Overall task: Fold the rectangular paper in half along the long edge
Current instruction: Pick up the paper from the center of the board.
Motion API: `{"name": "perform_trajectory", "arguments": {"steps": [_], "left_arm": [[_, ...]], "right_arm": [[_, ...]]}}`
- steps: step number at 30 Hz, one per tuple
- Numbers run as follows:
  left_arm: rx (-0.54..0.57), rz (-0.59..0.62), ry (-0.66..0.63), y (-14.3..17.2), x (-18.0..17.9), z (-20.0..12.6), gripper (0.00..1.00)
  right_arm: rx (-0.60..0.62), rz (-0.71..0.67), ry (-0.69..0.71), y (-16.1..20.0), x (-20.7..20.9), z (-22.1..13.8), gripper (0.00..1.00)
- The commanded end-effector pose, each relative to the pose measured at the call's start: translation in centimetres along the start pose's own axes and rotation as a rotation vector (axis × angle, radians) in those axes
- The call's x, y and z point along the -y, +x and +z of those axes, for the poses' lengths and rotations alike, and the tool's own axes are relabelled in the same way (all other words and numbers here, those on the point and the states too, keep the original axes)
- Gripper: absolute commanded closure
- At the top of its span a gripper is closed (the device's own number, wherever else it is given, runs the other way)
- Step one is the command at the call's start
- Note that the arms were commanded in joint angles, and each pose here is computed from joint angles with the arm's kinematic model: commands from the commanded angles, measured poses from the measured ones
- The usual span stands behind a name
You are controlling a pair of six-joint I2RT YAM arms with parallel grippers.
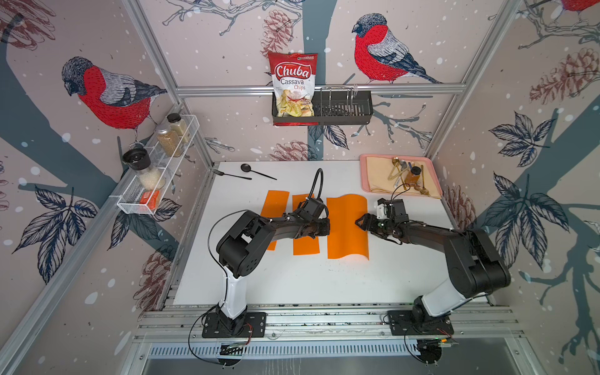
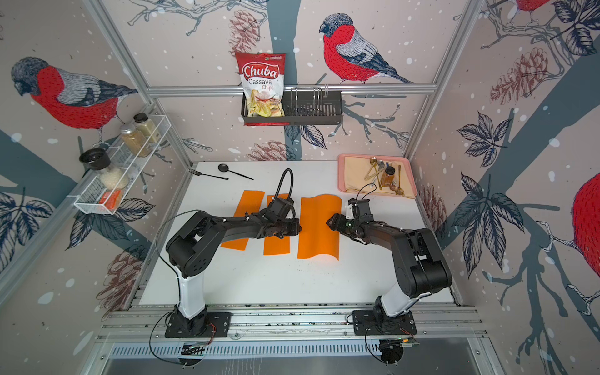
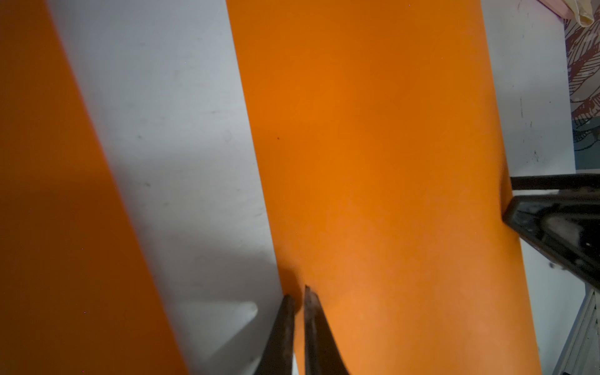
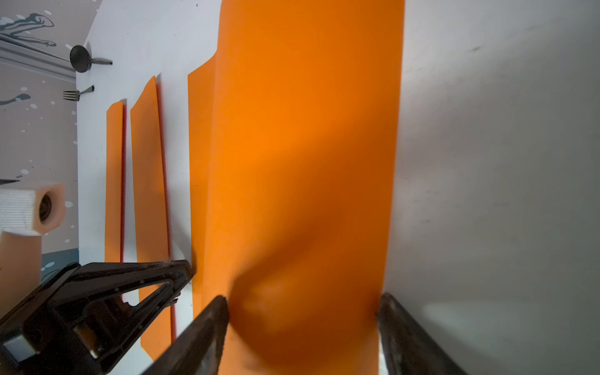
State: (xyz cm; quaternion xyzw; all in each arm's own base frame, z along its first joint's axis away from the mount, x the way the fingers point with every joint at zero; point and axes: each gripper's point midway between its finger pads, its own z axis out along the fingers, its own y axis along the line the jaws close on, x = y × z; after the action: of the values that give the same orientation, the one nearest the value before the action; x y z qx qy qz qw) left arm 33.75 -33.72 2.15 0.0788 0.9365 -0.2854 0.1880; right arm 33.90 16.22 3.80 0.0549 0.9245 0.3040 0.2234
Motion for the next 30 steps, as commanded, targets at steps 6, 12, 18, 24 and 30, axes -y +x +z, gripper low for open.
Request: {"name": "perform_trajectory", "arguments": {"steps": [6, 12, 18, 24, 30], "left_arm": [[-0.103, -0.035, -0.068, 3.1, -1.7, 0.3, 0.88], [-0.105, -0.032, -0.067, 3.2, -1.5, 0.3, 0.88], [-0.108, -0.029, -0.066, 3.4, -1.4, 0.3, 0.88], [-0.112, -0.024, -0.064, 3.6, -1.3, 0.4, 0.89], [-0.114, -0.013, -0.065, 3.7, -0.9, 0.3, 0.89]], "right_arm": [[-0.054, 0.028, -0.086, 1.0, -1.6, 0.0, 0.24], [-0.033, 0.020, -0.156, 0.5, -2.9, -0.5, 0.15], [-0.029, 0.016, -0.171, 0.2, -3.3, -0.7, 0.07], [-0.020, 0.017, -0.193, 0.0, -3.7, -0.8, 0.07], [-0.034, 0.020, -0.194, 0.2, -3.7, -0.2, 0.08]]}}
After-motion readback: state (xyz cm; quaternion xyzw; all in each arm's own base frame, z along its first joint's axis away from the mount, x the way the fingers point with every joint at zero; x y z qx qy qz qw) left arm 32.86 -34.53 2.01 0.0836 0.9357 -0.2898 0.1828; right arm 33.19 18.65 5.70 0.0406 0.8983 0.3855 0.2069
